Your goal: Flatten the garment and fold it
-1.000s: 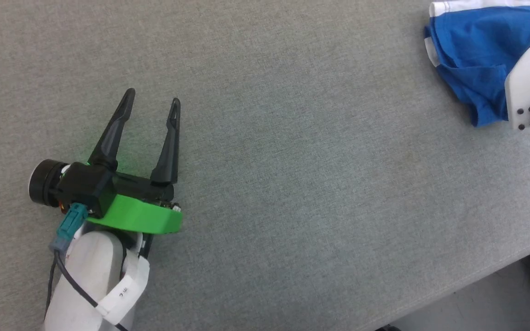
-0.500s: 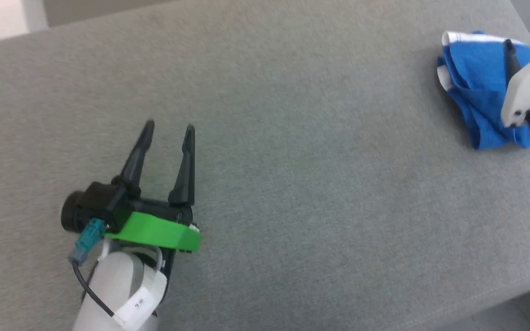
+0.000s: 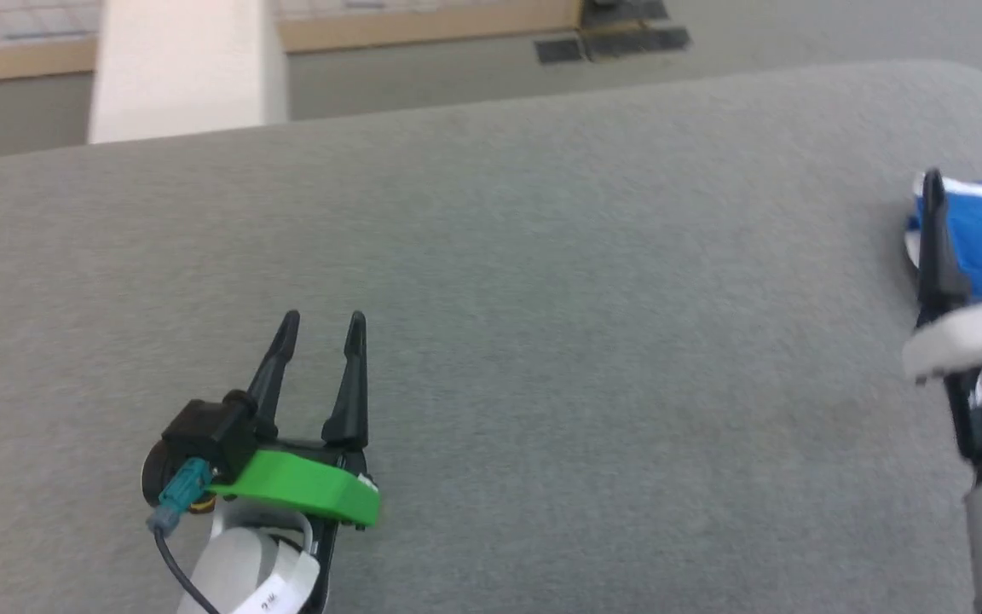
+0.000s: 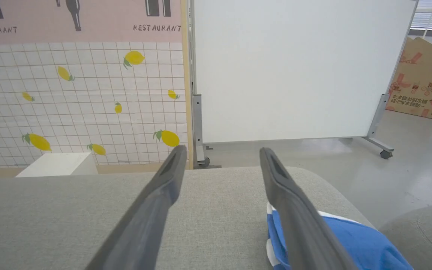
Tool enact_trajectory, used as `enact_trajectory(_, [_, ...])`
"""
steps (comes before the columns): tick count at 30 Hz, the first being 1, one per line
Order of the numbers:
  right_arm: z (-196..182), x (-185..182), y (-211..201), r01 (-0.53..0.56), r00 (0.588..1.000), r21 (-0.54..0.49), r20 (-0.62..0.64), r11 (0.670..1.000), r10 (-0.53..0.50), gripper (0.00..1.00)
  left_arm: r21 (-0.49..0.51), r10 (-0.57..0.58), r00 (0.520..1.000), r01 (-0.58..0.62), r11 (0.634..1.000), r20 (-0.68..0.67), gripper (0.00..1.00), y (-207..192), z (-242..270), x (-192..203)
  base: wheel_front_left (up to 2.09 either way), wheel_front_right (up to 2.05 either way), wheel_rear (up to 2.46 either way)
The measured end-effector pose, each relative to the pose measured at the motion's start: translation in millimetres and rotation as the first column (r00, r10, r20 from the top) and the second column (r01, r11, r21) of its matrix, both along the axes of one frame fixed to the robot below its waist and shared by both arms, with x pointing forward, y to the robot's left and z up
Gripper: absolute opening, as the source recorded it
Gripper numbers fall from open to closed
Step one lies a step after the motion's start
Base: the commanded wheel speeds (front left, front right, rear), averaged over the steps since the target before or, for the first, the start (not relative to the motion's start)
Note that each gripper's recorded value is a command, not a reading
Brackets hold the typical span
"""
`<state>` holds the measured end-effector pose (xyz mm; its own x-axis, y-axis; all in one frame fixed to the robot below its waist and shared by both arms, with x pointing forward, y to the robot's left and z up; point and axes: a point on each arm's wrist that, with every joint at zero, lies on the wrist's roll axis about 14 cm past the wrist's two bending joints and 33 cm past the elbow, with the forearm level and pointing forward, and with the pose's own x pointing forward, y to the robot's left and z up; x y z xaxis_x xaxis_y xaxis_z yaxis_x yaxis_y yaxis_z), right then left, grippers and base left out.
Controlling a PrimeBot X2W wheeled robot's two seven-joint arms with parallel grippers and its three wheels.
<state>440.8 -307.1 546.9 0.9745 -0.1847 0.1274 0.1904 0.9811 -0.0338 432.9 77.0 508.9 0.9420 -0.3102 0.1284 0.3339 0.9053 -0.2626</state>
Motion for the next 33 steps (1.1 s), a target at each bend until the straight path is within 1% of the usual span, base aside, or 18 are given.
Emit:
enact_trajectory(6, [5.9,-21.5,46.9,-0.077,0.994,0.024,0.077,0.997,0.074,1.00,-0.006,0.089,0.996,-0.089,0.996,0.019,1.00,29.1,13.7,-21.0,0.00,0.00,0.00])
enact_trajectory(10, [2.3,-36.0,73.1,-0.124,0.989,0.023,0.080,0.992,0.121,1.00,-0.002,0.135,0.990,-0.135,0.991,0.037,1.00,43.6,21.7,-33.7,0.00,0.00,0.00])
enact_trajectory(13, [-2.4,-46.5,85.2,-0.149,0.987,0.015,0.071,0.989,0.147,1.00,-0.003,0.164,0.985,-0.164,0.986,0.046,1.00,53.0,25.5,-42.1,0.00,0.00,0.00])
enact_trajectory(19, [-5.3,-61.0,100.0,-0.187,0.981,-0.002,0.060,0.982,0.187,1.00,-0.005,0.202,0.978,-0.202,0.979,0.053,1.00,64.2,29.0,-55.0,0.00,0.00,0.00])
enact_trajectory(24, [-7.5,-71.2,102.9,-0.197,0.979,0.016,0.058,0.980,0.195,1.00,-0.008,0.210,0.976,-0.210,0.978,0.049,1.00,66.7,27.9,-61.4,0.00,0.00,0.00])
enact_trajectory(33, [-11.1,-74.4,111.9,-0.223,0.974,0.028,0.050,0.974,0.221,1.00,-0.011,0.222,0.975,-0.221,0.975,0.033,1.00,69.0,23.7,-65.1,0.00,0.00,0.00])
